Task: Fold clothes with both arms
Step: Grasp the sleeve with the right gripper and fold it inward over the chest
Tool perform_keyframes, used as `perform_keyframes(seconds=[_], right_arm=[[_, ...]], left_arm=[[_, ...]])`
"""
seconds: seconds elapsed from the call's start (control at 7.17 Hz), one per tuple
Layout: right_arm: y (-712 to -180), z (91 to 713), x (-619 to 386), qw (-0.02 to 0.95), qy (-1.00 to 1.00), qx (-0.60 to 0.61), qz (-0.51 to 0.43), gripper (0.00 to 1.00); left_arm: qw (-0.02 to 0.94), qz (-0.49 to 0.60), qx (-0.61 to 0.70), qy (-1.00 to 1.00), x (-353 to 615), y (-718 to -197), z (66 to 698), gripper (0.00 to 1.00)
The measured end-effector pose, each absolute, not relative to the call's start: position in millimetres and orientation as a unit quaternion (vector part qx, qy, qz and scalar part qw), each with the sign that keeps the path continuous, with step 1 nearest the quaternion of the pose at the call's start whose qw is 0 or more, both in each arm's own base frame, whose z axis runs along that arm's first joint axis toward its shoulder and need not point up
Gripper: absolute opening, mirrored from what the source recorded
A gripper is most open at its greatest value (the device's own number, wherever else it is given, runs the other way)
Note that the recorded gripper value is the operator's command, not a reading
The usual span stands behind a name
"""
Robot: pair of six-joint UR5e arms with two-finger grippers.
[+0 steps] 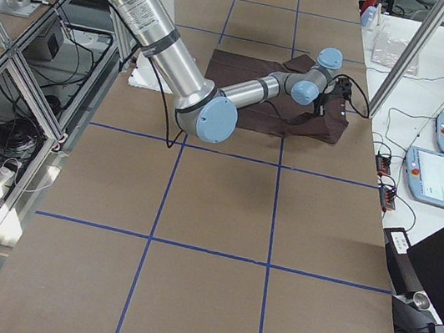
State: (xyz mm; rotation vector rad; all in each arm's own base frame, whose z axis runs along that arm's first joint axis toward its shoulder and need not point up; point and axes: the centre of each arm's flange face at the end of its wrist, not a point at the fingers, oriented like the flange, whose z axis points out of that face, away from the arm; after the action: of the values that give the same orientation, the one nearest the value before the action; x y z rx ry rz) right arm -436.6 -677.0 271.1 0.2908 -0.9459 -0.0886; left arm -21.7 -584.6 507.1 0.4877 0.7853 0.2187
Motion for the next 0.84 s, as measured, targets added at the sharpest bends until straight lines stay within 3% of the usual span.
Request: perform_keyframes(seconds=[0.28,0.42,0.84], right_arm=[[-663.2,240.3,-473.3,0.878,-0.449,0.158,-0.037,0.00],[-657.4,238.7,-486.8,0.880,-0.445,0.163,-0.038,0.99],[-656.8,242.0,-493.0,0.882,-0.440,0.163,-0.035,1.00]], left_arm=[[0.888,0.107,0.238,0.379,-21.7,-584.8,505.2,1.00],[0.888,0.107,0.238,0.379,-21.6,-584.6,505.2,1.00],[0.888,0.094,0.237,0.384,-19.8,-590.0,497.6,1.00]])
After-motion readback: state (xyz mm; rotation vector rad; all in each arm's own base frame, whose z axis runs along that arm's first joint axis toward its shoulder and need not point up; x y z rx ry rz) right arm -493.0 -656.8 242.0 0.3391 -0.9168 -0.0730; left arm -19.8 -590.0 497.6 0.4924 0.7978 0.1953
